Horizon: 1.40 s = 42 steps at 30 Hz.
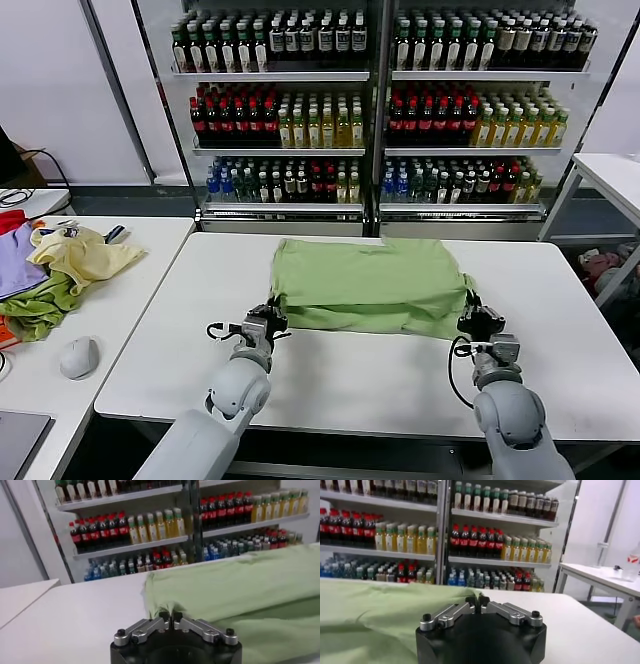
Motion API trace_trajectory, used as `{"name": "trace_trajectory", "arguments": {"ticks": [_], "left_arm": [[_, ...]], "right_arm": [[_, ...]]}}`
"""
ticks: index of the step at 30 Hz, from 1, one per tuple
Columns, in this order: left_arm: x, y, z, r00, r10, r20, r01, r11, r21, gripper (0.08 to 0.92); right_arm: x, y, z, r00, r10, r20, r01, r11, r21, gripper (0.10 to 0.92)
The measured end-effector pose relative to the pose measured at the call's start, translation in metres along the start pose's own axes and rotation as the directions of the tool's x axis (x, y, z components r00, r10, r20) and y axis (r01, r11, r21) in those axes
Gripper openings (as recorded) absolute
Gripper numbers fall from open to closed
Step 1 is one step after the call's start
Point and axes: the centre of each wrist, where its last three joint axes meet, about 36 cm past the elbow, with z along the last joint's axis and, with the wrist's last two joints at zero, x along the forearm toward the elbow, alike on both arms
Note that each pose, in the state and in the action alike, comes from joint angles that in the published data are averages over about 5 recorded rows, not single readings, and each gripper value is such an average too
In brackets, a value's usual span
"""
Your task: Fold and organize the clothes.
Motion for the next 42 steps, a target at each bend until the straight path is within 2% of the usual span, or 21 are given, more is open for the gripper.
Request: {"name": "trace_trajectory", "arguments": {"ticks": [3, 9, 17, 25, 28, 31, 33, 42], "left_arm": [[-0.002, -0.001, 0.002, 1.0, -0.002, -0.001, 0.002, 1.0, -0.017, 0.136], [0.0, 0.001, 0.005, 0.9998, -0.019, 0.001, 0.019, 0.999, -0.031, 0.3], [0.015, 0.005, 0.009, 0.9995, -0.032, 0.007, 0.032, 0.999, -0.016, 0.533], [0.019, 0.002, 0.01, 0.9995, -0.024, -0.021, 0.025, 1.0, 0.017, 0.761], [0.017, 0.001, 0.01, 0.9991, -0.02, -0.038, 0.021, 0.999, 0.032, 0.81], [0.014, -0.001, 0.011, 0.9983, -0.015, -0.056, 0.017, 0.999, 0.046, 0.789], [0.012, -0.001, 0.012, 0.9976, -0.012, -0.069, 0.016, 0.998, 0.055, 0.738], [0.007, -0.002, 0.016, 0.9936, 0.003, -0.113, 0.007, 0.996, 0.083, 0.479]], "right_arm": [[0.0, 0.001, 0.002, 1.0, -0.003, -0.008, 0.003, 1.0, 0.003, 0.168], [0.006, -0.003, 0.002, 1.0, -0.003, -0.009, 0.003, 1.0, 0.003, 0.332], [0.022, -0.016, -0.001, 1.0, 0.019, -0.014, -0.019, 1.0, -0.001, 0.565], [0.024, -0.018, 0.0, 0.997, 0.03, -0.065, -0.031, 0.999, -0.02, 0.785], [0.021, -0.017, 0.002, 0.995, 0.031, -0.099, -0.034, 0.999, -0.026, 0.817], [0.019, -0.015, 0.004, 0.991, 0.03, -0.133, -0.034, 0.999, -0.029, 0.812], [0.017, -0.013, 0.007, 0.987, 0.029, -0.156, -0.034, 0.999, -0.029, 0.785], [0.016, -0.011, 0.015, 0.978, 0.012, -0.208, -0.019, 0.999, -0.031, 0.535]]}}
